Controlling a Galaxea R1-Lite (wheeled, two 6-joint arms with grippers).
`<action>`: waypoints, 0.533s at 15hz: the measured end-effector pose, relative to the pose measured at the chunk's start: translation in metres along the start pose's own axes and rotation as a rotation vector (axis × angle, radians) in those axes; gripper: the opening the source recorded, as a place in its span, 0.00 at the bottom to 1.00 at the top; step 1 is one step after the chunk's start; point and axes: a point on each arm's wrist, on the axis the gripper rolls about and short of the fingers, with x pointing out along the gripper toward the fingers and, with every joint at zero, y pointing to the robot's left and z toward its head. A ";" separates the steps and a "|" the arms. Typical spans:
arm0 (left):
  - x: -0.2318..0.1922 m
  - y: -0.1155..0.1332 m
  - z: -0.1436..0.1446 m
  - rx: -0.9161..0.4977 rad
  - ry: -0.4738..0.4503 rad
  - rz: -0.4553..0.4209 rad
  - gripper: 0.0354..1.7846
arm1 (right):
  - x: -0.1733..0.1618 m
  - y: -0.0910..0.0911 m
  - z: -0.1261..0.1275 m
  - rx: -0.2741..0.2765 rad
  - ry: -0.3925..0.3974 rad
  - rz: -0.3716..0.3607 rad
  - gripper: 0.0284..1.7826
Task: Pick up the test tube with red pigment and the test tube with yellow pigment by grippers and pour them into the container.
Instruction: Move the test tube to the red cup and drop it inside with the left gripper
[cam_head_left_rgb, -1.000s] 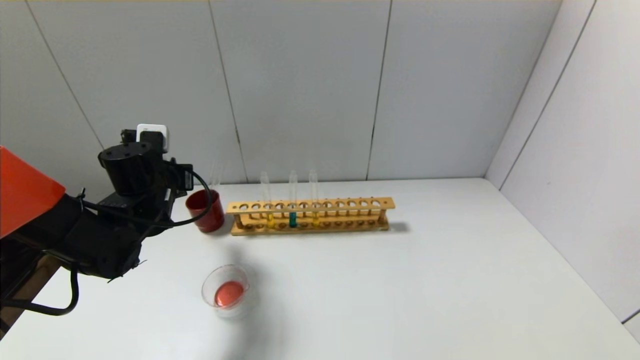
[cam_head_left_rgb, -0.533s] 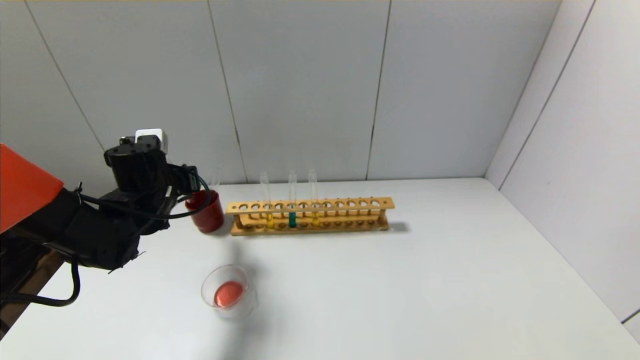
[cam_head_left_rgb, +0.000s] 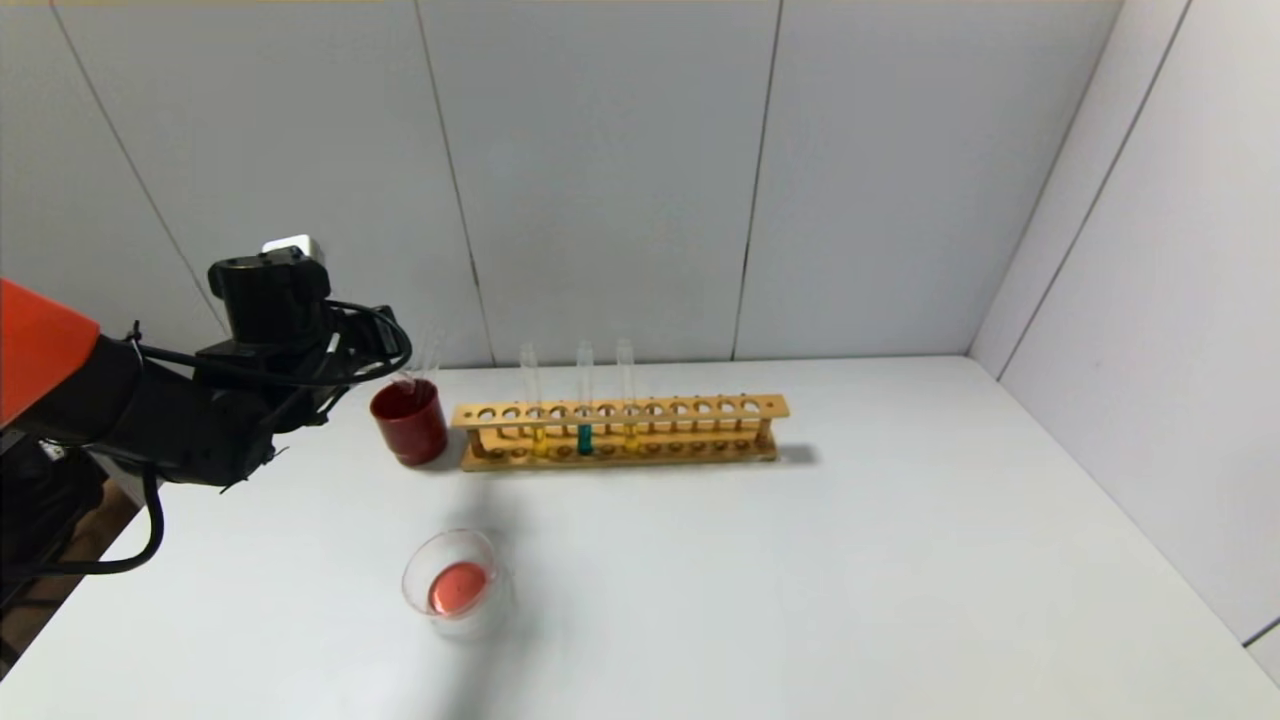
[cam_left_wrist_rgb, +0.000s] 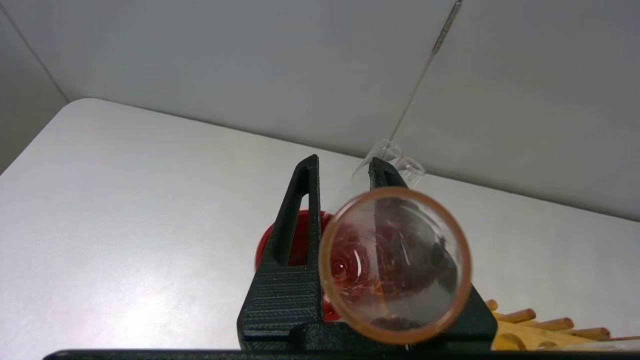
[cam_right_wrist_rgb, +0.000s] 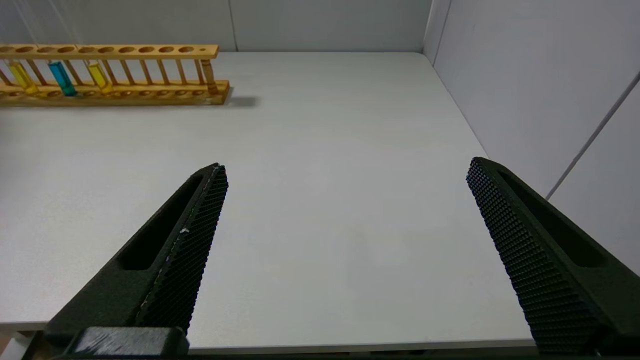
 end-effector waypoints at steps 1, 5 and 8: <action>0.003 0.003 0.001 -0.002 -0.002 0.002 0.19 | 0.000 0.000 0.000 0.000 0.000 0.000 0.98; 0.011 0.018 -0.001 -0.002 0.035 -0.002 0.19 | 0.000 0.000 0.000 0.000 0.000 0.000 0.98; 0.015 0.023 -0.006 0.009 0.086 0.017 0.19 | 0.000 0.000 0.000 0.000 0.000 0.000 0.98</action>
